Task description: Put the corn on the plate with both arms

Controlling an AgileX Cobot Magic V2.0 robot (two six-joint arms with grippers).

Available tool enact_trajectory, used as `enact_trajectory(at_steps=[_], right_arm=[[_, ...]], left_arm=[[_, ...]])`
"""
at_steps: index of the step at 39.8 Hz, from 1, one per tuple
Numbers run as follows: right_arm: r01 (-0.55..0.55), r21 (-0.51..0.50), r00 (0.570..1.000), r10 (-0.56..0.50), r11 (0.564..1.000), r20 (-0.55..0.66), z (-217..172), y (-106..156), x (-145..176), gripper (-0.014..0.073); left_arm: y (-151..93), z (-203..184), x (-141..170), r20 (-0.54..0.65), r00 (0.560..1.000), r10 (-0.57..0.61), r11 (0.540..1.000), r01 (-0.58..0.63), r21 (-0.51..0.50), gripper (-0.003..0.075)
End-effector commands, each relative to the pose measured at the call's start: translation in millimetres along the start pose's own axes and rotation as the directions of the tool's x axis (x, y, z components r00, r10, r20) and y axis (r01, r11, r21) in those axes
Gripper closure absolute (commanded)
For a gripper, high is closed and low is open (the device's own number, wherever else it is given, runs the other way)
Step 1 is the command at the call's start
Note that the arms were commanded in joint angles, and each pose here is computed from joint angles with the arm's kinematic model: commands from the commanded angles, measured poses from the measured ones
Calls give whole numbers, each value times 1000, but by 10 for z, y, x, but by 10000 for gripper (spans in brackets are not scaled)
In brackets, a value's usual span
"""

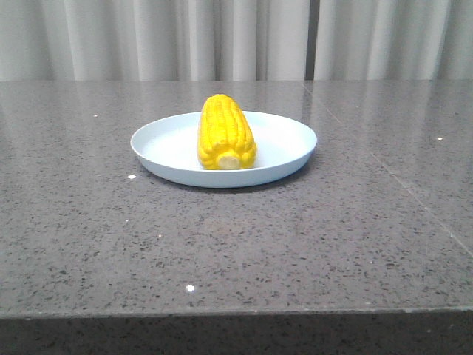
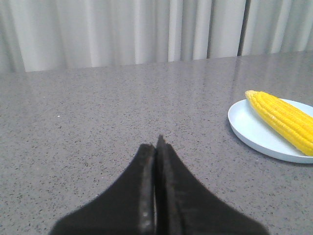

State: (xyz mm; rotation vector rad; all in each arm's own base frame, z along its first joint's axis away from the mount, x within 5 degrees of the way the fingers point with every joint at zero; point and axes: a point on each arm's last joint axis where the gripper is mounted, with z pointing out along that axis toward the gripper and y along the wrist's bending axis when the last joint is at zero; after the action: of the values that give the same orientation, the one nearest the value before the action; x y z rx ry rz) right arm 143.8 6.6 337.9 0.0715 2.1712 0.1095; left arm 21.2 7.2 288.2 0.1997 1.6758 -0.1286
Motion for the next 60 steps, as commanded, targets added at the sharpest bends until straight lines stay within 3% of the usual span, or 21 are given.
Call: enact_trajectory(at_steps=[1,11,21,60], right_arm=[[12,-11,979,-9,1000,204,-203,-13,84,664],[36,-10,903,-28,999,428,-431,-76,604,664],[55,3,860,-49,999,508,-502,-105,819,664],[52,-1,857,-43,999,514,-507,-103,815,664]], left_arm=[[-11,-24,-146,98,995,-12,1000,10,21,741],[-11,-24,-146,98,995,-12,1000,10,21,741],[-11,-24,-146,98,995,-12,1000,10,21,741],[-22,-16,-136,105,994,-20,999,17,32,741]])
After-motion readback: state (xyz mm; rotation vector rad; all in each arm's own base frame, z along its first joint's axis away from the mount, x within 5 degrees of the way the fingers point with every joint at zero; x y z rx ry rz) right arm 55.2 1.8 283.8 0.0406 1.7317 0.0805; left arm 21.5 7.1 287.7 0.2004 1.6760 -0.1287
